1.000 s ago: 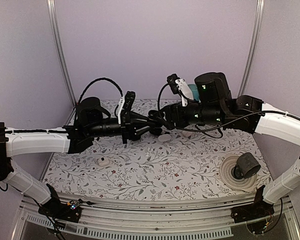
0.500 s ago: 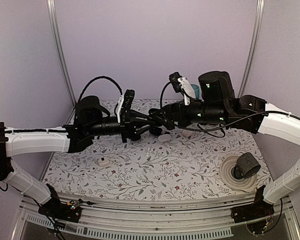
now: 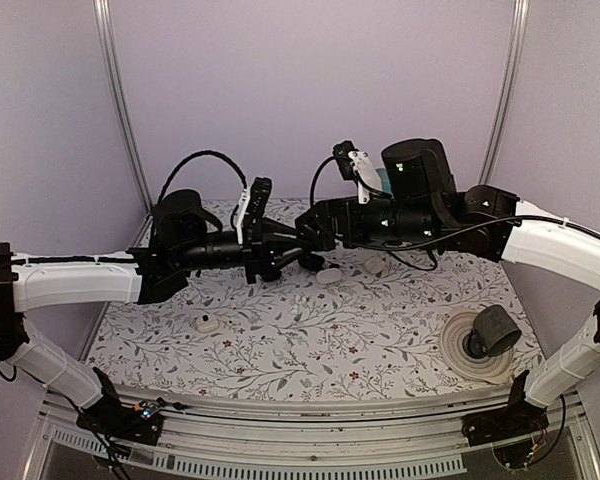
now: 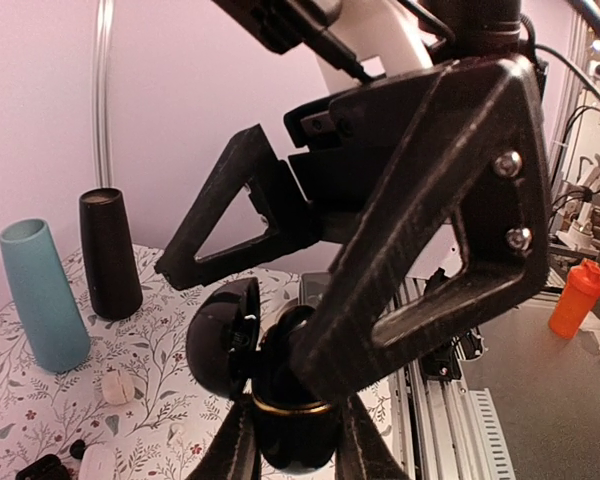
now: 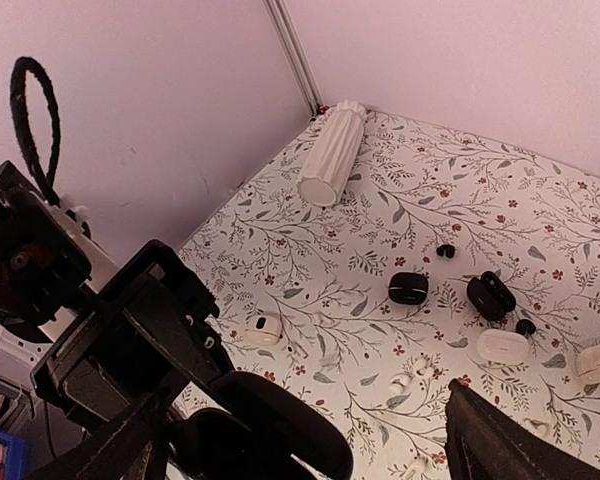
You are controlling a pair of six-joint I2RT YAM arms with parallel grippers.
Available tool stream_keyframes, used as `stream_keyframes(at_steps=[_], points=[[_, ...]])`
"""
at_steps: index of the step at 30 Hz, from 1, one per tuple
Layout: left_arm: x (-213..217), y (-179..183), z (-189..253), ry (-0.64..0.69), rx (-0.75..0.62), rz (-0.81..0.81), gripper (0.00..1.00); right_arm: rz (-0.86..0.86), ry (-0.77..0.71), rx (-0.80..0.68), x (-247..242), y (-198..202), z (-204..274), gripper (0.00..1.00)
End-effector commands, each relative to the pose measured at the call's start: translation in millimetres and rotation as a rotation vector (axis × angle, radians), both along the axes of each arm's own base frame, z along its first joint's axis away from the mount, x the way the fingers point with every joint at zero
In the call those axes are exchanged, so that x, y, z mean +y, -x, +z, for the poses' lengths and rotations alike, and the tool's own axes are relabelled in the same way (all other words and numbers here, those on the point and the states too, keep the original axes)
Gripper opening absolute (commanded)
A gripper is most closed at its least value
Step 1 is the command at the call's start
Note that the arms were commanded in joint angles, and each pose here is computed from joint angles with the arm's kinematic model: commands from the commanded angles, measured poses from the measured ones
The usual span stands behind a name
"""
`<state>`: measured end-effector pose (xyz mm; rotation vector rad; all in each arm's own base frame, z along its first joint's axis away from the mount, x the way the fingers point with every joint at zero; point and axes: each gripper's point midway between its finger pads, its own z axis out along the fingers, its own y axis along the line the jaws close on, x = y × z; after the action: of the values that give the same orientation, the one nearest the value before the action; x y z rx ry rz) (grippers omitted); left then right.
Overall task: Insert the wireless bluetooth earbuds into the charging case
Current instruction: Adjust the left earbud in the left side groove of the charging case.
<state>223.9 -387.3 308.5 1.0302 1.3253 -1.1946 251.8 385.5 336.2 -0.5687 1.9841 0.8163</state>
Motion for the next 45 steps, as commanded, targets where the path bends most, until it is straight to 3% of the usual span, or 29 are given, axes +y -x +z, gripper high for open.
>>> stream_keyframes(at_steps=[1, 24, 31, 38, 45], points=[[-4, -1, 9, 0.009, -0.031, 0.002, 0.00, -0.082, -0.011, 0.027, -5, -15, 2, 0.96], [0, 4, 14, 0.033, -0.035, -0.015, 0.00, -0.027, 0.025, 0.007, -21, -2, -7, 0.95], [-1, 4, 10, 0.026, -0.027, -0.015, 0.00, 0.059, -0.087, -0.007, -16, 8, 17, 0.96], [-3, 10, 11, 0.029, -0.021, -0.064, 0.00, 0.267, -0.327, 0.064, -25, 18, 33, 0.97], [-5, 18, 13, 0.042, -0.009, -0.119, 0.00, 0.419, -0.366, 0.137, -13, 33, 26, 0.97]])
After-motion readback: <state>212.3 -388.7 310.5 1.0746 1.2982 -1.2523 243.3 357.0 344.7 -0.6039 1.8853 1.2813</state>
